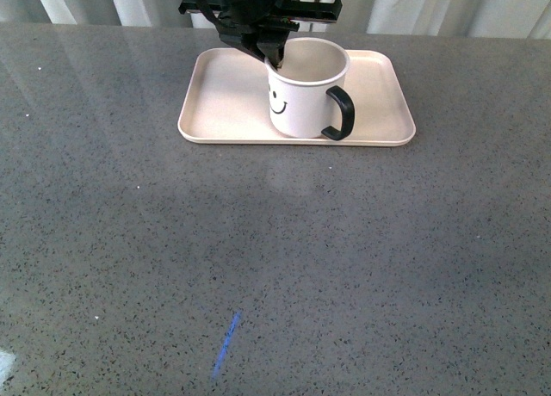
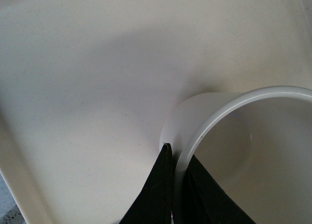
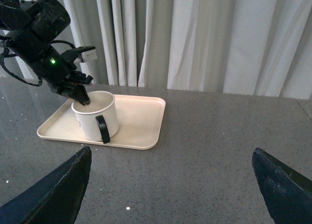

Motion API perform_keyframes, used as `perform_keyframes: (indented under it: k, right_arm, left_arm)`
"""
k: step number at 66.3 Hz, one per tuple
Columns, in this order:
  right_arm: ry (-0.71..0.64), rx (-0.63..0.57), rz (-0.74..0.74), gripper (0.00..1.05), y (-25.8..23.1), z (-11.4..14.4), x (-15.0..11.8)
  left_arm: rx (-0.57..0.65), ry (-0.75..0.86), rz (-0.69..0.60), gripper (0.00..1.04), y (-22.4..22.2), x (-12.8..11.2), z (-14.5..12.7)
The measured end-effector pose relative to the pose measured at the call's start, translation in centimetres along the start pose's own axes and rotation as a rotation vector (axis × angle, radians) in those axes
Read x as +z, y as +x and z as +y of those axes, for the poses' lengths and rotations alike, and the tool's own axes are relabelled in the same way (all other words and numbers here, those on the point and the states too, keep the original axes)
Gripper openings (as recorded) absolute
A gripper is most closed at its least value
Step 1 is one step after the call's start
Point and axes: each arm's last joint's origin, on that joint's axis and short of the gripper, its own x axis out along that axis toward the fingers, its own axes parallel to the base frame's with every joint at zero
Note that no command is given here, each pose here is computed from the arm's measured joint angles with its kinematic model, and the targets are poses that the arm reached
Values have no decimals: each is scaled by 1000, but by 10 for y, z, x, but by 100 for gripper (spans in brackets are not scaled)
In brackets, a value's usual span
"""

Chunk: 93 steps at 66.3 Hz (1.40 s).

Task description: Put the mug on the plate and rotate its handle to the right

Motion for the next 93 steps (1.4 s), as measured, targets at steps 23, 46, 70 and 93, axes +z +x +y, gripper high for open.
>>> perform_keyframes:
  k: [23, 46, 70, 93]
  right_arm:
    - [0, 0, 0, 96, 0, 0, 0]
    - [0, 0, 0, 96, 0, 0, 0]
    - [0, 0, 0, 96, 0, 0, 0]
    - [0, 0, 0, 96, 0, 0, 0]
  left_arm:
    - [2, 10, -4, 2, 2, -1, -1]
    - [-9, 14, -2, 32, 4, -2, -3]
    - [-21, 38, -13, 87, 4, -8, -5]
    - [-1, 99, -184, 96, -73, -7, -17]
